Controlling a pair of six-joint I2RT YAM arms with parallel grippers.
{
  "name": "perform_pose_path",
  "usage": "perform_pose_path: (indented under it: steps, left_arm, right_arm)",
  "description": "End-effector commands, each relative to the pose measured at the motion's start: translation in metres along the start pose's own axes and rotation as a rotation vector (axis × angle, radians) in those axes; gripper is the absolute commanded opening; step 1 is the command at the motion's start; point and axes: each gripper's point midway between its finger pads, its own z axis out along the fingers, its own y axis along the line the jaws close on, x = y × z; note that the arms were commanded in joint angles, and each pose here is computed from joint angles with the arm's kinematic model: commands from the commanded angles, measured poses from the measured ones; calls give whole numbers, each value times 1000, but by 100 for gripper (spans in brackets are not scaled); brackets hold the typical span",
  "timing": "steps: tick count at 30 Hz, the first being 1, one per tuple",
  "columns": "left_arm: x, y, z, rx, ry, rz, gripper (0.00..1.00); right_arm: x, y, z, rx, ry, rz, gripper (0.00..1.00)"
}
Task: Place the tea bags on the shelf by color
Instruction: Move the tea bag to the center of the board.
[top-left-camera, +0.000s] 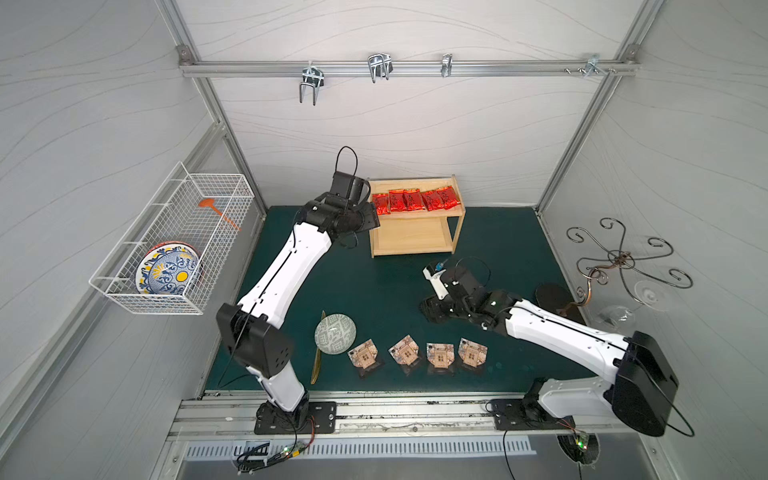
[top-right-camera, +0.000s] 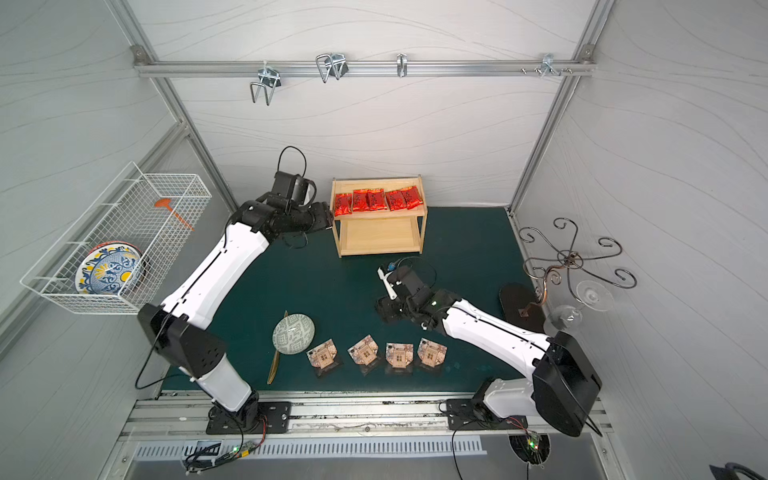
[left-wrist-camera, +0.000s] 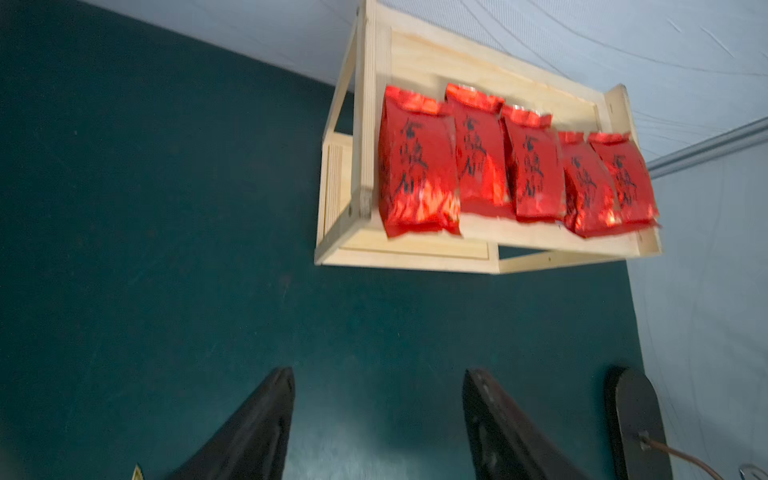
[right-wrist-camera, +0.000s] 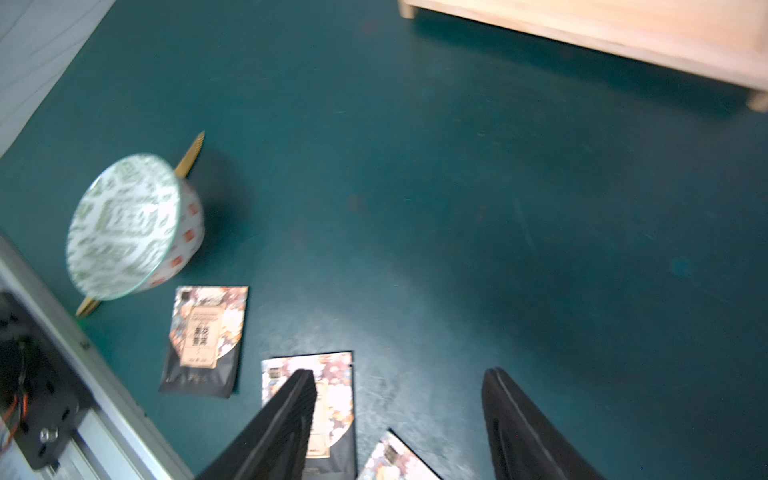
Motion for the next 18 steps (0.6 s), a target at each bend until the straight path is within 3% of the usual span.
perform_pose_path:
  steps: [1,10,18]
  left_arm:
    - [30,4,3,44,48,-50,70]
    - [105,25,8,84,212,-117,69]
    - [142,27,25,105,314,-117,68]
  right_arm:
    - [7,24,11,16,-40,-160,69]
    - [65,73,43,-21,100,-385,69]
    - [118,78,29,-99,180,-385,55]
